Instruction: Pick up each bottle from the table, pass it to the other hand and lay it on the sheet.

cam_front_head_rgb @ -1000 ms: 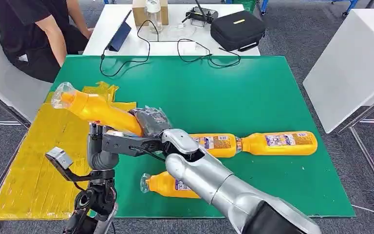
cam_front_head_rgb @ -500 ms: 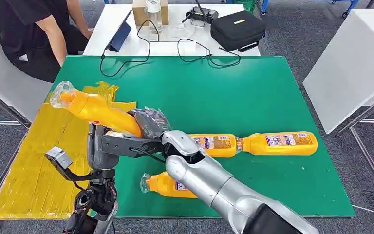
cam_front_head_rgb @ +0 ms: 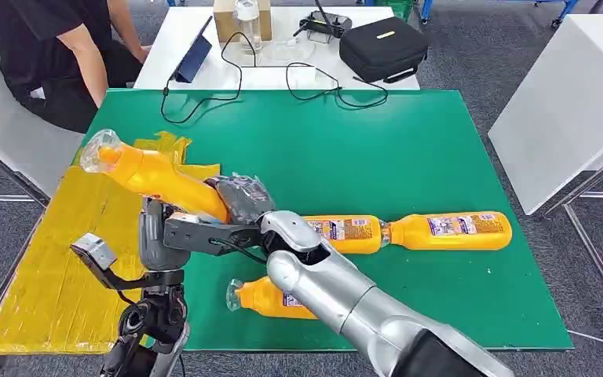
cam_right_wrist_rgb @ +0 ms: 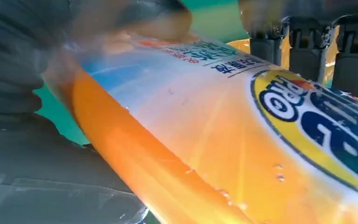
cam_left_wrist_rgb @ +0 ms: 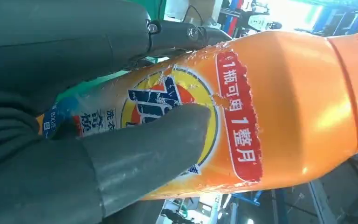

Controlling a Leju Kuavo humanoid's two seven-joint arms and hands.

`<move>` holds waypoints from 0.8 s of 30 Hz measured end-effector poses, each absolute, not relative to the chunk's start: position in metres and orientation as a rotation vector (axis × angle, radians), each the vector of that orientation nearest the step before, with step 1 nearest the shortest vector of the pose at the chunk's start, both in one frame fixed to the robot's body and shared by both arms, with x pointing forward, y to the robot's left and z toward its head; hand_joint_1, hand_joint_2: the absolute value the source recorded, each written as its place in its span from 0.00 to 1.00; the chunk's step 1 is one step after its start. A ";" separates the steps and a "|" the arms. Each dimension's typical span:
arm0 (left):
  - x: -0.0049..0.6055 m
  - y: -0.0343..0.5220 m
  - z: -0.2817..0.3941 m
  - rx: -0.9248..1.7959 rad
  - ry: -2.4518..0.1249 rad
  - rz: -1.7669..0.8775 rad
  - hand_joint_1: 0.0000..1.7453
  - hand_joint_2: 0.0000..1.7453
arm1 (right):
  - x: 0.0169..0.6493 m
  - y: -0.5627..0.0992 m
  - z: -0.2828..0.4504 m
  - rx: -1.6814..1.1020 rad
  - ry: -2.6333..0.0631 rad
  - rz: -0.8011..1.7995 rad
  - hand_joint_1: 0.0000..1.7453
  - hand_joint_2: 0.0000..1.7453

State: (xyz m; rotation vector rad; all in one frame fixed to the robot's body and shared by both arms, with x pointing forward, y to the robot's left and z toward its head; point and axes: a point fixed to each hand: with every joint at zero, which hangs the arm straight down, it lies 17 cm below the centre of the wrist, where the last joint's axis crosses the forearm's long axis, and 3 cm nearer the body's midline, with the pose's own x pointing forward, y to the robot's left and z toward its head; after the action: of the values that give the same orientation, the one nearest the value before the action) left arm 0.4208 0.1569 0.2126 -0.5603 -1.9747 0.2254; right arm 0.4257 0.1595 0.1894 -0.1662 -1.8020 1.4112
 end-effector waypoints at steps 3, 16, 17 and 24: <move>0.421 0.157 0.213 -0.560 -1.977 0.226 0.00 1.00 | 0.425 0.160 0.190 -0.165 -1.804 1.411 0.90 1.00; 0.422 0.163 0.211 -0.493 -1.992 0.179 0.00 1.00 | 0.420 0.163 0.186 -0.164 -1.781 1.441 0.93 1.00; 0.422 0.163 0.210 -0.489 -1.993 0.173 0.00 1.00 | 0.420 0.163 0.186 -0.167 -1.781 1.445 0.92 1.00; 0.420 0.159 0.208 -0.536 -1.970 0.132 0.00 1.00 | 0.423 0.161 0.186 -0.182 -1.780 1.452 0.91 1.00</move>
State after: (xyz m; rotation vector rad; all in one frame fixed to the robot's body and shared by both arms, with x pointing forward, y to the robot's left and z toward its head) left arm 0.4196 0.1589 0.2075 -0.5360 -1.9702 0.1320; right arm 0.4234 0.1608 0.1860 -0.1818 -1.7801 1.4518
